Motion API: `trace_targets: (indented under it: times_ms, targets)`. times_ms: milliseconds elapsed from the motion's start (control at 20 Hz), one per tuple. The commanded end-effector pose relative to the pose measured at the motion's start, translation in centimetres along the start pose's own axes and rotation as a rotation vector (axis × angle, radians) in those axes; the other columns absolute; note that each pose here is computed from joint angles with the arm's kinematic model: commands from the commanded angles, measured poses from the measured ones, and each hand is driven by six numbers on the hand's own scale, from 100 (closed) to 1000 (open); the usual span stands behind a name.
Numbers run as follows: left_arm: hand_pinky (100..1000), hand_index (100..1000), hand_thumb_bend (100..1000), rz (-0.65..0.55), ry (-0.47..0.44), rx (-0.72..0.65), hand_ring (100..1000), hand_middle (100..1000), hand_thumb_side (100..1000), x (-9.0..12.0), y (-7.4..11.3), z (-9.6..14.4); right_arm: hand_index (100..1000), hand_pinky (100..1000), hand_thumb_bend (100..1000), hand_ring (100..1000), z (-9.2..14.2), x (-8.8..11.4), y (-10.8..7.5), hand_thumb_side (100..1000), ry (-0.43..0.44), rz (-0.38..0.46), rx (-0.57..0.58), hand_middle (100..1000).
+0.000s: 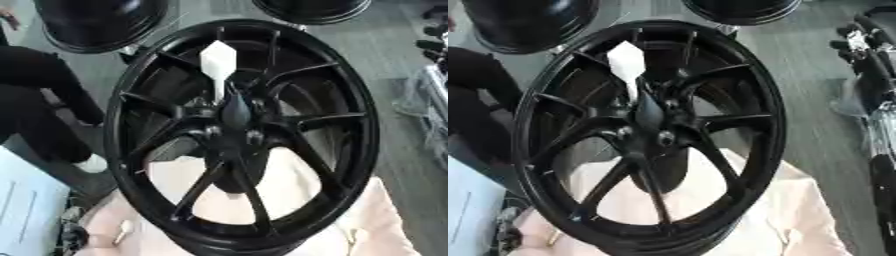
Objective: Pull the pin out of the wheel hub.
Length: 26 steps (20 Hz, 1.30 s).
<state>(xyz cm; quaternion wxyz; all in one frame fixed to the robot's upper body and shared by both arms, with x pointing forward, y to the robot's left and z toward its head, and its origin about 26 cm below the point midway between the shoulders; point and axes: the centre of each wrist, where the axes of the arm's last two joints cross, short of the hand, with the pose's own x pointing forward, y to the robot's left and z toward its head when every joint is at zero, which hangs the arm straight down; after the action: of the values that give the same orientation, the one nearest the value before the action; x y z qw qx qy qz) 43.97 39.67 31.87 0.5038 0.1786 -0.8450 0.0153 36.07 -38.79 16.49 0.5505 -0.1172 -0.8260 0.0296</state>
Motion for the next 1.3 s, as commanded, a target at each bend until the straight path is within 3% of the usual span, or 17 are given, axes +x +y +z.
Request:
trace_targets:
  times_ms: [50,300,650,1000,1300]
  targets:
    - [779,850,103,-0.099,0.029,-0.009,824,822,748,0.0,0.7,-1.5,959,948,100,831,-0.3,0.9,-0.9,615,-0.022,0.041,0.0,820]
    - [784,854,100,-0.182,-0.023,-0.171,827,824,758,1.0,-2.0,-2.9,960,949,100,832,-0.3,0.9,-0.8,616,-0.025,0.037,0.007,822]
    - [797,873,115,-0.298,-0.222,-0.523,835,836,686,6.3,-4.7,-2.5,960,949,100,832,-0.2,1.3,-0.9,616,-0.043,0.033,-0.012,822]
    - [840,894,219,-0.481,-0.416,-0.902,864,855,660,11.8,-7.9,-2.0,961,949,100,833,-0.2,1.4,-0.8,619,-0.05,0.031,-0.009,822]
    - [873,875,302,-0.58,-0.483,-1.221,879,848,635,14.0,-9.8,-1.2,961,950,100,833,-0.3,1.4,-0.6,615,-0.05,0.029,-0.001,822]
